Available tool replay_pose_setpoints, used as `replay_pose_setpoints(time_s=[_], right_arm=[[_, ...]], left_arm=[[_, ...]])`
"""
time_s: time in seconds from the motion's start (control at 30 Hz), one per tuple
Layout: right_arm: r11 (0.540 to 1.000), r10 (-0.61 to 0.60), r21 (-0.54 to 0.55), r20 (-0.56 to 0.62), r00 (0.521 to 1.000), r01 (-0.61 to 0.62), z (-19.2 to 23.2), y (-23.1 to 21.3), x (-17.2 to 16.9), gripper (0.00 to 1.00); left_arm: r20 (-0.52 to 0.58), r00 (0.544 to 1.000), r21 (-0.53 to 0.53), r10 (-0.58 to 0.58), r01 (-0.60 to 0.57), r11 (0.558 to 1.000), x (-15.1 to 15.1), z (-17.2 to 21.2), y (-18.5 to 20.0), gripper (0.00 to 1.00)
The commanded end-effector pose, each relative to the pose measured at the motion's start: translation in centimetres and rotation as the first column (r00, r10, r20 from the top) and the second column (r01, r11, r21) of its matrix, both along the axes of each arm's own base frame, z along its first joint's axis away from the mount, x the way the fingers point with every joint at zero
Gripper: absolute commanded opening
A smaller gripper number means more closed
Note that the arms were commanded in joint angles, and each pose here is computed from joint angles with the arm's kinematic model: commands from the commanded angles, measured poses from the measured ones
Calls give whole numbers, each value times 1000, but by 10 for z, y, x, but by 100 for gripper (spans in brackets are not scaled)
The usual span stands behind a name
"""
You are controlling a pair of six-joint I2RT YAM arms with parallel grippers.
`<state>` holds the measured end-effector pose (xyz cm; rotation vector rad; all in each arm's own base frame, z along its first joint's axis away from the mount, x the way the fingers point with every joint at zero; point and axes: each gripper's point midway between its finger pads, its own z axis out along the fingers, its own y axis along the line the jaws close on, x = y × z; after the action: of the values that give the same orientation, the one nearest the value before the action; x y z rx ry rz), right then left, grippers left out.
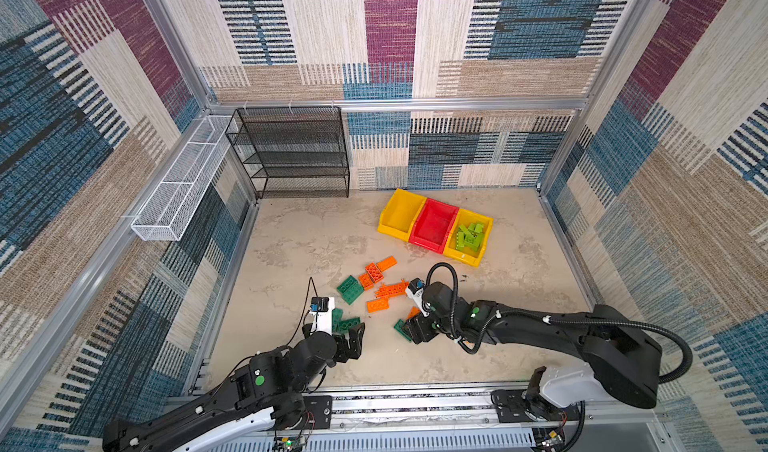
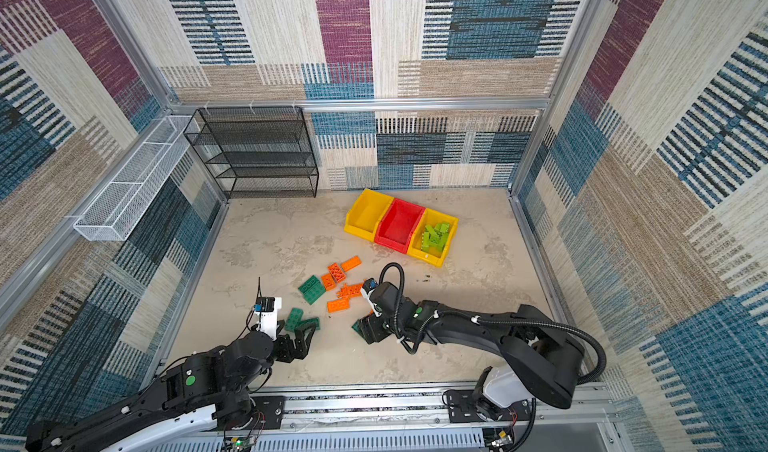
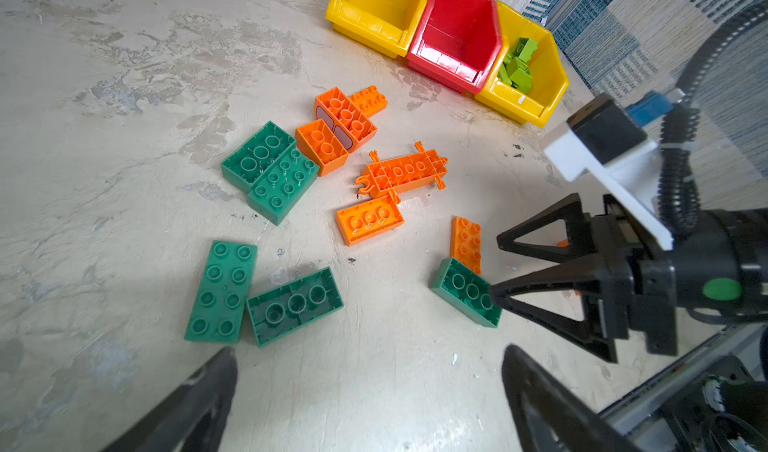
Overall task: Sort the legos into containers by color
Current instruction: 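Move the right gripper down to a dark-green brick near the robot, then grasp the dark-green brick with the right gripper and lift it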
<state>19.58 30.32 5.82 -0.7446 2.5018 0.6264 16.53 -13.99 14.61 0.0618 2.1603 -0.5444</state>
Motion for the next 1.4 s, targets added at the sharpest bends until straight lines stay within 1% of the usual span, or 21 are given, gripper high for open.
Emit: replay_pose_setpoints(time_s=[0.0, 0.17, 0.3, 0.43, 0.63, 0.67, 0.73, 0.77, 0.87, 0.97, 1.03, 1.13, 1.23, 1.37], right_arm=[[998, -33, -46, 15, 999, 34, -4, 4, 4, 76], [997, -25, -72, 9, 1000, 25, -7, 15, -1, 71], [994, -22, -106, -10, 1000, 21, -18, 22, -6, 68], [991, -23, -134, -18, 1000, 21, -26, 27, -9, 61], [982, -36, -187, -31, 999, 30, -38, 28, -11, 54], [979, -42, -200, -32, 999, 34, -41, 27, -11, 52], [976, -55, -213, -30, 998, 48, -43, 25, -10, 41], [974, -61, -218, -25, 998, 54, -42, 24, -9, 37], [975, -79, -206, 8, 997, 79, -28, 24, -2, 30], [981, -91, -167, 58, 994, 100, -4, 26, 7, 30], [983, -108, -137, 88, 990, 120, 13, 25, 21, 30], [978, -169, -93, 154, 974, 185, 44, 9, 61, 30], [963, -250, -38, 232, 940, 265, 78, -17, 115, 31], [932, -346, 9, 309, 886, 361, 104, -53, 195, 31]], left_arm=[[-8, 1000, -8, 15, -15, 1000, -2, -6, 6, 100], [3, 1000, -21, 13, -12, 1000, -4, -7, 9, 100], [7, 1000, -24, 8, -8, 1000, -5, -7, 12, 100], [10, 1000, -28, 7, -6, 1000, -7, -6, 16, 100], [20, 1000, -49, 13, -12, 999, -10, -4, 24, 100], [25, 1000, -54, 16, -15, 998, -11, -3, 25, 100], [30, 999, -64, 17, -15, 998, -11, -1, 27, 100], [34, 999, -69, 18, -15, 998, -11, 1, 27, 100], [42, 999, -69, 17, -14, 998, -11, 4, 28, 100], [56, 998, -65, 9, -6, 998, -10, 10, 27, 100], [69, 998, -56, 6, -2, 998, -8, 14, 24, 100], [96, 995, -35, -11, 14, 999, -4, 26, 17, 100], [116, 993, 20, -26, 24, 1000, 3, 36, 8, 100], [113, 991, 158, -72, 54, 986, 18, 46, -14, 100]])
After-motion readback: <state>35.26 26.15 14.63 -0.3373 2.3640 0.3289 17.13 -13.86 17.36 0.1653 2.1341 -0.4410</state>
